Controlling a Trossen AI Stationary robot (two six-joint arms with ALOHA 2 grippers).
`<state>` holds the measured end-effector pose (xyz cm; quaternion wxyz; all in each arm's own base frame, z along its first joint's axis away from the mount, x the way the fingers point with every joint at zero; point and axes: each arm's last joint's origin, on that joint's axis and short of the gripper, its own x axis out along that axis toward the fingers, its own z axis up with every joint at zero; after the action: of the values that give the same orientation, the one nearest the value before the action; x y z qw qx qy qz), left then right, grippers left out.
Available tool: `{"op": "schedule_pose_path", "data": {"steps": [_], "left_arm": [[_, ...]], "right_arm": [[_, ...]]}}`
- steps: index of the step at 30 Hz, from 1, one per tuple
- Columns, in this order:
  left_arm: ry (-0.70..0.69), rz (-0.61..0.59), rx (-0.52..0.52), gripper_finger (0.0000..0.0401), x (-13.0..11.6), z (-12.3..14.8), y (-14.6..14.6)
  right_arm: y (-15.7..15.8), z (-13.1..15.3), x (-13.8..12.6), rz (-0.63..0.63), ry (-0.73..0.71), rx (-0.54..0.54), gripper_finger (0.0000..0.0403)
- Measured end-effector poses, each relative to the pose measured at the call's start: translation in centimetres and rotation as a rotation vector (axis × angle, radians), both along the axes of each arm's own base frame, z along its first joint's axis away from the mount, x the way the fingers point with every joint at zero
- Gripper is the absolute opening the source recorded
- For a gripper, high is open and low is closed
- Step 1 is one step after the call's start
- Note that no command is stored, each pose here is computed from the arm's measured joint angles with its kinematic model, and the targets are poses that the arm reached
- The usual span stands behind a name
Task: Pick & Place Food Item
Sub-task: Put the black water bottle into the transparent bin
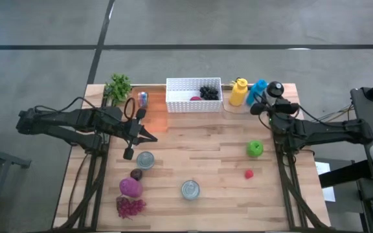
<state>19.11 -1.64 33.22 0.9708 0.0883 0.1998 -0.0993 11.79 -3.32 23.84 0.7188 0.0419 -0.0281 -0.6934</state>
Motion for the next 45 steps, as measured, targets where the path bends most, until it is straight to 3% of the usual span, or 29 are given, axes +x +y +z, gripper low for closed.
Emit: {"op": "schedule_pose_path", "data": {"steps": [12, 29, 45], "left_arm": [[-0.027, 0.0, -0.002, 0.0024, 0.1, 0.2, 0.0], [-0.037, -0.016, 0.035, 0.0024, 0.1, 0.3, 0.0], [-0.037, -0.017, 0.039, 0.0024, 0.1, 0.3, 0.0]], "right_arm": [[-0.8, -1.2, -0.3, -0.068, -0.008, 0.003, 0.0276], [-1.0, -2.4, 0.9, -0.06, 0.021, 0.015, 0.0279], [-2.6, -3.7, 1.8, -0.032, 0.026, 0.092, 0.0278]]}}
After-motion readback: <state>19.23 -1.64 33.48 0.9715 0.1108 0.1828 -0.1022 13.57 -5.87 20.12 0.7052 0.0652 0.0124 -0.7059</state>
